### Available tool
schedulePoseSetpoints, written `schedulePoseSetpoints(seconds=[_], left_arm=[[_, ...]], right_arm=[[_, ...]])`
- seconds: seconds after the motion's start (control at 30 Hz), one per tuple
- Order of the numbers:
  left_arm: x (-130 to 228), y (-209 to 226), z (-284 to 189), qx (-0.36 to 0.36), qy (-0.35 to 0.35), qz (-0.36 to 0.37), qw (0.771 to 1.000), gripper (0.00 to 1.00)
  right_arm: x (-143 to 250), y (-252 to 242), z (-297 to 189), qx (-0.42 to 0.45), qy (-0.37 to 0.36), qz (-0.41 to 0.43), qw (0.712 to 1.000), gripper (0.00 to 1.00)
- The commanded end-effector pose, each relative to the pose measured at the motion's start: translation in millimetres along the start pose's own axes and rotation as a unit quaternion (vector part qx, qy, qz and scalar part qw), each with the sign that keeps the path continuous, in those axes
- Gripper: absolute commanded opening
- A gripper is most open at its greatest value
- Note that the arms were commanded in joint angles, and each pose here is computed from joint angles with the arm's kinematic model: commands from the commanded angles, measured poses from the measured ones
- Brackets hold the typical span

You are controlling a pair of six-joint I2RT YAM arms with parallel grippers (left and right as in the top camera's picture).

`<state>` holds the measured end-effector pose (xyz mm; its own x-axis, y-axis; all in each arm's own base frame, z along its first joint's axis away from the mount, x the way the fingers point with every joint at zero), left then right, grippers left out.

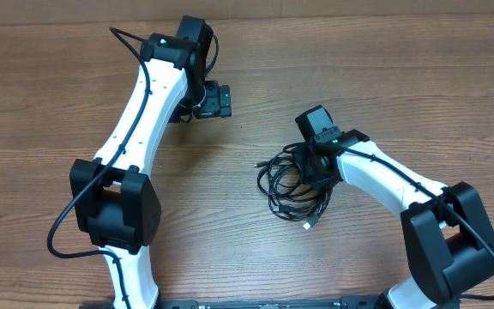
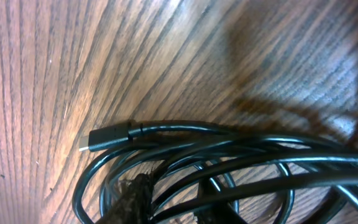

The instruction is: Untangle cables

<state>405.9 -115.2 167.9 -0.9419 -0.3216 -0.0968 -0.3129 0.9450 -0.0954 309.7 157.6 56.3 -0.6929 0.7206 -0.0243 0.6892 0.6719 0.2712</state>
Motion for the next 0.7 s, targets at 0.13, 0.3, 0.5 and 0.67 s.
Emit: schedulePoseSetpoints(seconds=[0.13,0.3,0.5,0.67], left_arm=[[-2.9,-1.3,-13.6,0.008,-0.018,-0.007,1.000,1.00],[-2.9,-1.3,-13.6,0.008,-0.018,-0.007,1.000,0.99],[-2.9,-1.3,-13.6,0.008,-0.018,-0.007,1.000,1.00],[-2.9,-1.3,-13.6,0.008,-0.018,-0.007,1.000,1.00]], right_arm=[[-4.8,1.7,3.2,0.008,-0.019,-0.001,1.000,0.22],[-6.4,2.1,3.1,0.008,-0.025,-0.001,1.000,0.32],[-7.5,5.5,3.1,0.000,-0.027,-0.001,1.000,0.08],[-8.3,5.8,3.0,-0.001,-0.030,-0.002,1.000,0.04]])
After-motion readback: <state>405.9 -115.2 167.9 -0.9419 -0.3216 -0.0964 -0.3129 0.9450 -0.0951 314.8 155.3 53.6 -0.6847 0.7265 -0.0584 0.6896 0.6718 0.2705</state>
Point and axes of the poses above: each gripper's point midway between its finger pads, its own z axis out along the fingers, its own y axis along the line the jaws close on, x = y × z, the point moved 4 cm from there along -z, back along the fingers, and after that the axes turned 13 degrees about -z, right-handed, at the moved point
